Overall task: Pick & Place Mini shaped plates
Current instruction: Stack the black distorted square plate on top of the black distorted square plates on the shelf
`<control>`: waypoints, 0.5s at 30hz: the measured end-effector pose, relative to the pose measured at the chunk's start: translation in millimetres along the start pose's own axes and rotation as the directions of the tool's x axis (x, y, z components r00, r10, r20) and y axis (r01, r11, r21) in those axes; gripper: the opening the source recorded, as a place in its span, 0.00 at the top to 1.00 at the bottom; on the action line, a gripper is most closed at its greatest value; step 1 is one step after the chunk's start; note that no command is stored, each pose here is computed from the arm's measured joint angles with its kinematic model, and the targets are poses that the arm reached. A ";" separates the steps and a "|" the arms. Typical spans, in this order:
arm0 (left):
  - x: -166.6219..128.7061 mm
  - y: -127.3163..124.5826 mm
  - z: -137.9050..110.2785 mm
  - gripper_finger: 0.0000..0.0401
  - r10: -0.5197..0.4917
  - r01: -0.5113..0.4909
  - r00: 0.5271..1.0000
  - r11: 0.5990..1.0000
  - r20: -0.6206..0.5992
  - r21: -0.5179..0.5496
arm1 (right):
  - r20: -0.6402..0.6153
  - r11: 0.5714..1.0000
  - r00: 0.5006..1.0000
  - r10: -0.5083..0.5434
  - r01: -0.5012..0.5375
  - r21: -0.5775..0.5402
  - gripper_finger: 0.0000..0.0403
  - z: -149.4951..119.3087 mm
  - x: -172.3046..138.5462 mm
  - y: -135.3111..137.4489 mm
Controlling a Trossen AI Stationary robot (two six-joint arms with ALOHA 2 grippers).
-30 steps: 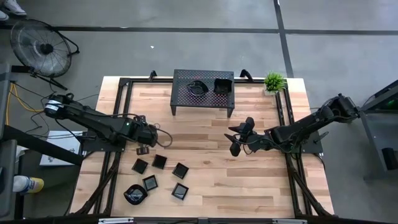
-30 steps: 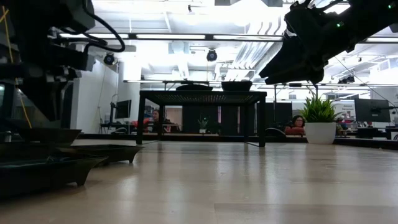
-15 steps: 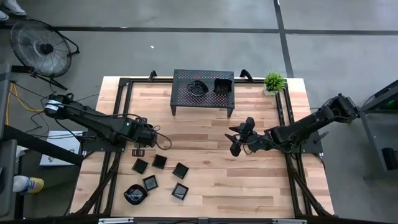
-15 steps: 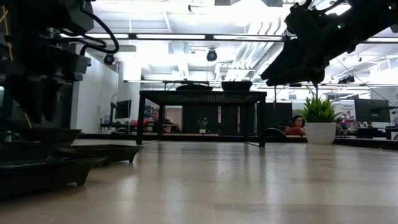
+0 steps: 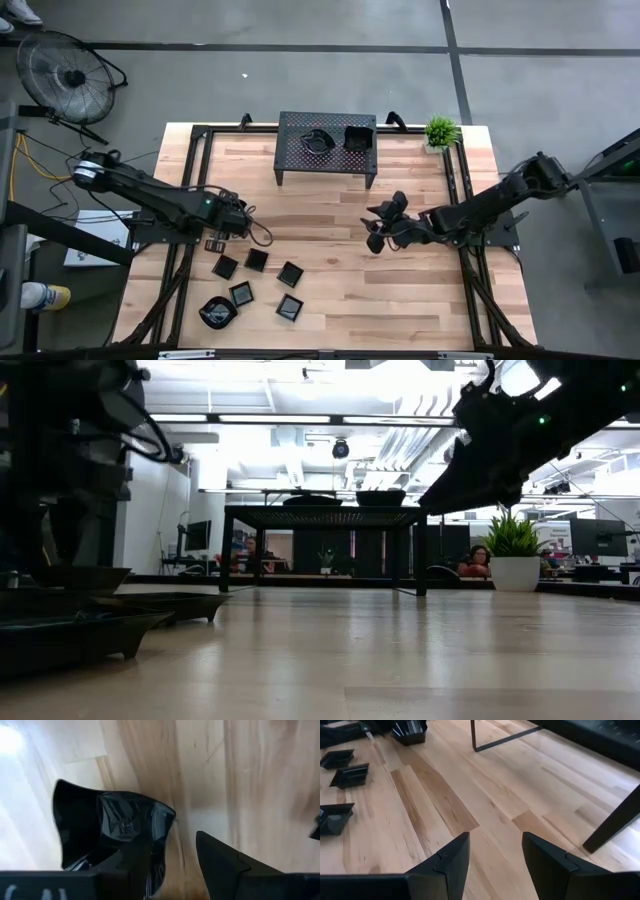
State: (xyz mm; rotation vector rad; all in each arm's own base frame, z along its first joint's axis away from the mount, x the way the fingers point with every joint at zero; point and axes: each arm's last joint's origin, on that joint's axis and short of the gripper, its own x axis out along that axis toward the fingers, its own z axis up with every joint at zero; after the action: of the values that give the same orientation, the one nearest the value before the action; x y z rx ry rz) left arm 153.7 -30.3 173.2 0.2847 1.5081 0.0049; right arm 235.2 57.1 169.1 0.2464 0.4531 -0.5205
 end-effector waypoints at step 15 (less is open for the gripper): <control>17.1 -0.6 -11.5 0.63 0.077 -0.077 0.996 0.997 -0.048 -0.013 | 0.017 1.000 1.000 0.006 -0.006 0.004 0.56 -0.6 3.2 2.6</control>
State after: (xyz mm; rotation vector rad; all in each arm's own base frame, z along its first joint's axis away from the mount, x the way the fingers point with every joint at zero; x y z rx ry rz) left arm 143.5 -25.8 155.9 0.3324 1.5429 0.0849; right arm 238.9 58.2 167.3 0.2473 0.4351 -0.5178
